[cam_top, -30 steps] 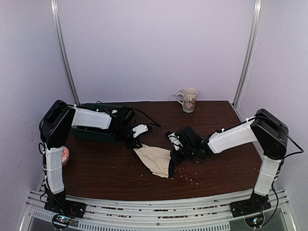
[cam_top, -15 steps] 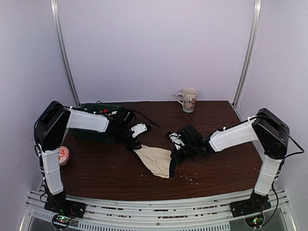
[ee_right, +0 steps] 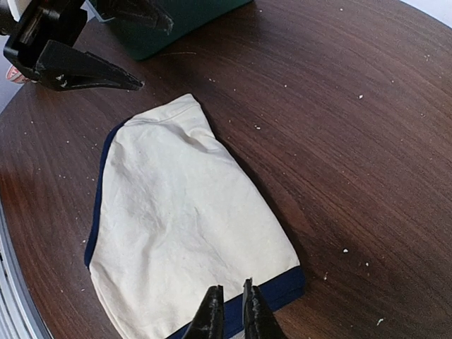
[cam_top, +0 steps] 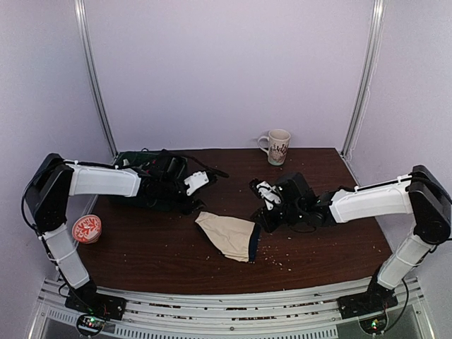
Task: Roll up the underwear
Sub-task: Smooth out the underwear at the center of the board.
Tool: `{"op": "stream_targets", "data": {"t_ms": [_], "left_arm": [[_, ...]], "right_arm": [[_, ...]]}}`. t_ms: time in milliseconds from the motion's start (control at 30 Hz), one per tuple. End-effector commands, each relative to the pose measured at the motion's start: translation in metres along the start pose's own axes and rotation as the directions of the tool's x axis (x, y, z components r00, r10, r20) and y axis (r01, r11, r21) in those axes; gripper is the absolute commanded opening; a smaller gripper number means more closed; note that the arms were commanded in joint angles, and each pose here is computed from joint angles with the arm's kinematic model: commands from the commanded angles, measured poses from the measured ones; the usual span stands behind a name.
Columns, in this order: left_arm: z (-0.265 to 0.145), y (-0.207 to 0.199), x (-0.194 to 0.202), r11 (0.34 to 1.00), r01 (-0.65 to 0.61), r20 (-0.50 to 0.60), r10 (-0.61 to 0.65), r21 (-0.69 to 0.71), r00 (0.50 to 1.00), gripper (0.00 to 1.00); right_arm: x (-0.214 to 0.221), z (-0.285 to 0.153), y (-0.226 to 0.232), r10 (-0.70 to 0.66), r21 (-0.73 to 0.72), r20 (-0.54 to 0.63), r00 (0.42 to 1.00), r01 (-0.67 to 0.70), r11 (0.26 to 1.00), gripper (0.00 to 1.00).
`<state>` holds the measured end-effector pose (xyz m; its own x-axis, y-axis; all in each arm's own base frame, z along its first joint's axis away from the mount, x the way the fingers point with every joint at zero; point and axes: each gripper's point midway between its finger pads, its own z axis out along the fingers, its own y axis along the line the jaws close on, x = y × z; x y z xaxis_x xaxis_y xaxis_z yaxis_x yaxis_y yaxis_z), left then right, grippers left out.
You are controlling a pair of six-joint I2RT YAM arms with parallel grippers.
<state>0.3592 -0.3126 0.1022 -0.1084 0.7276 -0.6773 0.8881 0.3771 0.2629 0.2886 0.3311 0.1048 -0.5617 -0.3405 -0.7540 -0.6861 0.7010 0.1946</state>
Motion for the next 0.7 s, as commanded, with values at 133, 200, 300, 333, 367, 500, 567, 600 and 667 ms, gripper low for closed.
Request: {"op": "stream_targets", "data": {"t_ms": [133, 200, 300, 333, 367, 500, 567, 600, 667], "left_arm": [[0.036, -0.028, 0.035, 0.986, -0.019, -0.095, 0.036, 0.167, 0.995, 0.48], [0.041, -0.031, 0.041, 0.983, -0.02, -0.116, 0.042, 0.183, 0.992, 0.46], [0.045, -0.031, 0.049, 0.984, -0.021, -0.143, 0.047, 0.177, 0.989, 0.46], [0.047, -0.029, 0.05, 0.985, -0.021, -0.152, 0.048, 0.171, 0.987, 0.45], [0.048, -0.029, 0.053, 0.986, -0.02, -0.164, 0.048, 0.168, 0.985, 0.45], [0.051, -0.023, 0.062, 0.991, -0.025, -0.206, 0.052, 0.13, 0.977, 0.49], [0.054, -0.014, 0.068, 0.996, -0.027, -0.237, 0.046, 0.083, 0.971, 0.5], [0.056, -0.011, 0.071, 0.997, -0.029, -0.248, 0.044, 0.065, 0.968, 0.5], [0.058, -0.009, 0.075, 0.998, -0.033, -0.262, 0.045, 0.051, 0.964, 0.54]], "right_arm": [[0.028, 0.028, -0.007, -0.011, 0.04, -0.108, 0.994, 0.016, 0.999, 0.12], [0.034, 0.032, -0.01, -0.005, 0.054, -0.129, 0.992, 0.012, 0.998, 0.12], [0.042, 0.039, -0.016, 0.003, 0.08, -0.159, 0.987, 0.01, 0.997, 0.12], [0.044, 0.041, -0.019, 0.008, 0.095, -0.17, 0.985, 0.008, 0.995, 0.12], [0.047, 0.043, -0.022, 0.015, 0.112, -0.181, 0.983, 0.005, 0.994, 0.12], [0.055, 0.046, -0.032, 0.031, 0.171, -0.209, 0.977, 0.005, 0.985, 0.12], [0.055, 0.044, -0.04, 0.035, 0.214, -0.211, 0.977, 0.011, 0.977, 0.11], [0.054, 0.042, -0.043, 0.034, 0.234, -0.209, 0.977, 0.016, 0.972, 0.11], [0.053, 0.038, -0.048, 0.03, 0.261, -0.202, 0.979, 0.025, 0.965, 0.11]]}}
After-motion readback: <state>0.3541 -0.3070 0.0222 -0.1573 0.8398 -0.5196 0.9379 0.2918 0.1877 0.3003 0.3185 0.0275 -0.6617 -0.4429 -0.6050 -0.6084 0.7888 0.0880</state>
